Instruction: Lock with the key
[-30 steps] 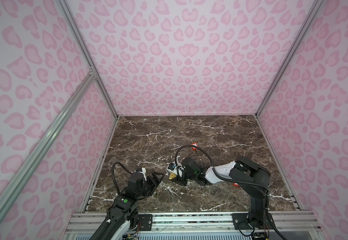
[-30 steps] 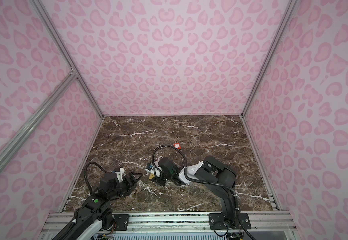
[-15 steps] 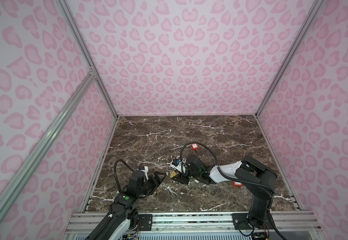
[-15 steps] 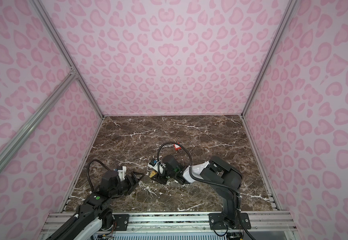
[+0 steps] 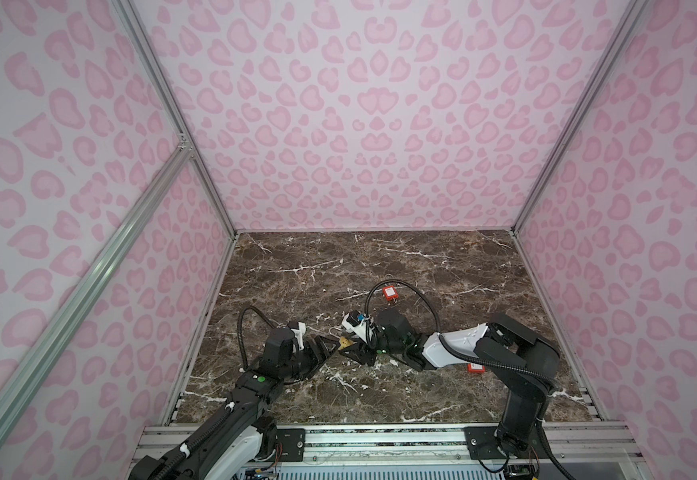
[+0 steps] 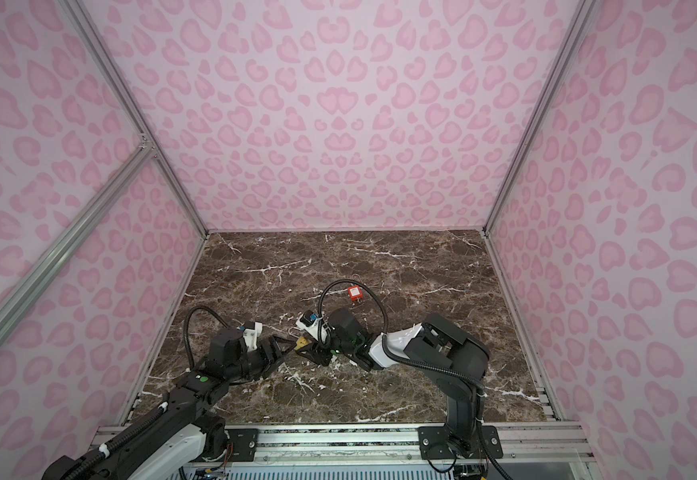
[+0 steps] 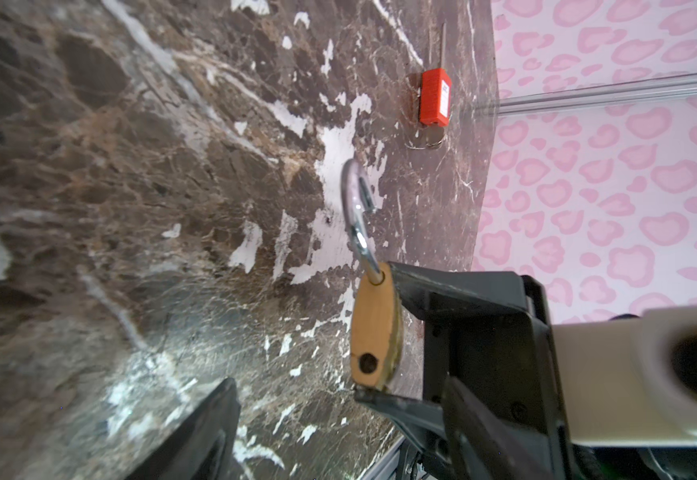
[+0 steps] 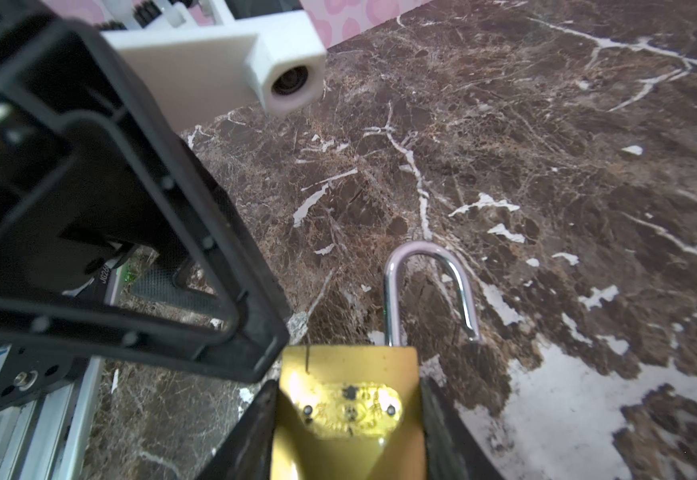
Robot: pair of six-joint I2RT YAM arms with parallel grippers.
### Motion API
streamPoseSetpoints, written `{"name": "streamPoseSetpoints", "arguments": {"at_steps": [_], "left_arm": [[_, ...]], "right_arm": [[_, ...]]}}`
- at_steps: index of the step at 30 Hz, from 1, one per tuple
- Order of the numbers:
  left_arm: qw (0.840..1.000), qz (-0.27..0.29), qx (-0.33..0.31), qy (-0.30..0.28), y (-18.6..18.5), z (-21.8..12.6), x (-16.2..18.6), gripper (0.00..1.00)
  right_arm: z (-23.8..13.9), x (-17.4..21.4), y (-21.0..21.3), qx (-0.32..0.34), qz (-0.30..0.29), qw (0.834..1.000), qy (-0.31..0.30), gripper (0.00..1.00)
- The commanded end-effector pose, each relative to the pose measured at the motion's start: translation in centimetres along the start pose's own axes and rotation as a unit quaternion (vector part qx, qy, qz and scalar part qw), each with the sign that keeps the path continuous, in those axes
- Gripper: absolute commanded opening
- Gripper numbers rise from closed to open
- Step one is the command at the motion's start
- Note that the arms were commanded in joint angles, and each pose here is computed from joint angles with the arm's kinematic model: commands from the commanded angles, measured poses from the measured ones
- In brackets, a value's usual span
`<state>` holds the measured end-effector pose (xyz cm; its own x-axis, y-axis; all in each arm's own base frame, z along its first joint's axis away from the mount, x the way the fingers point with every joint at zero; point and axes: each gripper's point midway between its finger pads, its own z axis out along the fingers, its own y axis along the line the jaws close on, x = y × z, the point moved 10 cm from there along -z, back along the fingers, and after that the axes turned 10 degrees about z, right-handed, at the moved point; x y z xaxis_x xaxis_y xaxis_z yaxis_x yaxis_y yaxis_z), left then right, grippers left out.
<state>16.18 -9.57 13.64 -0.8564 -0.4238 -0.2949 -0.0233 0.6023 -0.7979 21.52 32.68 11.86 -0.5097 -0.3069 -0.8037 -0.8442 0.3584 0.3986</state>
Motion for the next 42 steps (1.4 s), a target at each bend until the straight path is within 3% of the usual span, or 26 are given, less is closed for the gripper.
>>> {"name": "streamPoseSetpoints", "arguments": {"at_steps": [1, 6, 26, 32, 42], "left_arm": [[0.999, 0.006, 0.035, -0.025, -0.6, -0.4, -0.2, 0.79], [0.998, 0.000, 0.050, -0.043, -0.6, -1.0, 0.1, 0.78], [0.993, -0.028, 0.076, -0.080, 0.2, -1.6, 0.8, 0.54], [0.993, -0.030, 0.077, -0.081, 0.3, -1.7, 0.8, 0.30], [0.992, -0.032, 0.081, -0.086, 0.2, -2.0, 0.9, 0.14]], "right_arm": [[0.3, -1.0, 0.3, -0.025, -0.004, 0.999, -0.027, 0.47], [0.1, -1.8, 0.7, -0.036, -0.004, 0.999, -0.039, 0.46], [0.9, -2.3, 3.2, -0.085, -0.019, 0.996, -0.024, 0.46], [0.9, -2.1, 3.4, -0.100, -0.022, 0.995, -0.014, 0.46], [1.2, -2.2, 3.9, -0.111, -0.025, 0.993, -0.009, 0.45]]}}
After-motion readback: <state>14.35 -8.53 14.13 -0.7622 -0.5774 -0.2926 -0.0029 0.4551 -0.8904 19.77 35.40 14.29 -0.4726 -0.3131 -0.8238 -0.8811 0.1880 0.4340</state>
